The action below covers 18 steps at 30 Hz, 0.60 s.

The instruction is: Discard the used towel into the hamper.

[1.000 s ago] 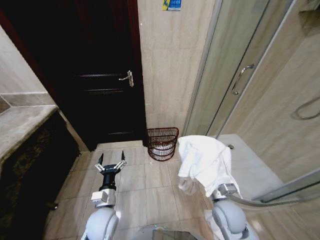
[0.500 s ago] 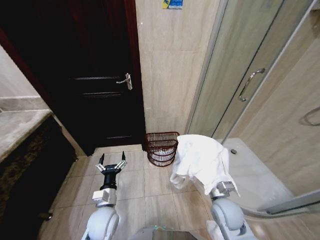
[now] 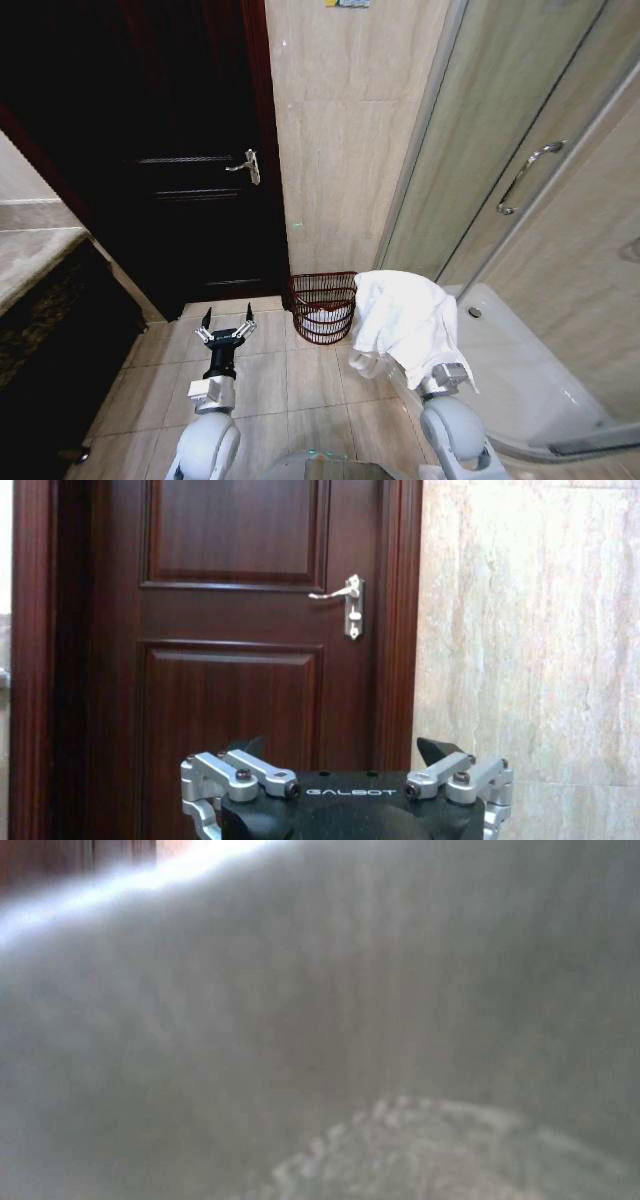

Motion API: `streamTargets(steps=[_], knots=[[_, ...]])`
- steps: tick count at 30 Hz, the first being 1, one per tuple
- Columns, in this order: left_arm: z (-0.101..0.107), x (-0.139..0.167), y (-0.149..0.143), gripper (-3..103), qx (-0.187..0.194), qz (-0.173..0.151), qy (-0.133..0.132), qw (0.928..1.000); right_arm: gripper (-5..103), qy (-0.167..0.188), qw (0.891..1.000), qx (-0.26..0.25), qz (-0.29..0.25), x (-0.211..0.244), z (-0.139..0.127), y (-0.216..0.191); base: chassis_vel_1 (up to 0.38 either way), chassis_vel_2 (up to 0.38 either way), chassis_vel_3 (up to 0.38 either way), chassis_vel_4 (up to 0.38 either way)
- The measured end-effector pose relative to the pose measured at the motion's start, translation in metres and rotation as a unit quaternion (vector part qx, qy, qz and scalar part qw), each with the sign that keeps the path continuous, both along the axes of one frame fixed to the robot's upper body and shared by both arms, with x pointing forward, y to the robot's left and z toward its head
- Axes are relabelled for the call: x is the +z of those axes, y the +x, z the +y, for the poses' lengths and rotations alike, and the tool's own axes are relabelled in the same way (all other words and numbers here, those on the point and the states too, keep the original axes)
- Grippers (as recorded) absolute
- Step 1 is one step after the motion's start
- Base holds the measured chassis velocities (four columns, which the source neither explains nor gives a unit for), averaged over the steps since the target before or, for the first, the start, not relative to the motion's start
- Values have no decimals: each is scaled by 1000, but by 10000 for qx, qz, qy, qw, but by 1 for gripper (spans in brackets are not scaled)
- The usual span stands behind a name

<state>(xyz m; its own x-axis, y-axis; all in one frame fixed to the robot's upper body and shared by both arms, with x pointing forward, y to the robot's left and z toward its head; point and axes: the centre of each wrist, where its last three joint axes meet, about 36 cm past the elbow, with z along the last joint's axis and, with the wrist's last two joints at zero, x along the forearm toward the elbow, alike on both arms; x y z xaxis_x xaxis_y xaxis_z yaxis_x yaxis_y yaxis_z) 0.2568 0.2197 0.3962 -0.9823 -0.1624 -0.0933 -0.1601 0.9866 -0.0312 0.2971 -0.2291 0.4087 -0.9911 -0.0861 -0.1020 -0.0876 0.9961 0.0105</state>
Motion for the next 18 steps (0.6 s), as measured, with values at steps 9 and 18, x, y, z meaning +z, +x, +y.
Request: streamTargets(steps=[9,18], knots=[[-1,0,0,100,16,-27,-20,10000,8,-38,10000,21,-17,1,1,-2,-87,84,88,-87],[-2,-2,0,100,41,-66,-48,10000,8,-14,9999,110,-80,3,3,-4,-9,14,11,-7]])
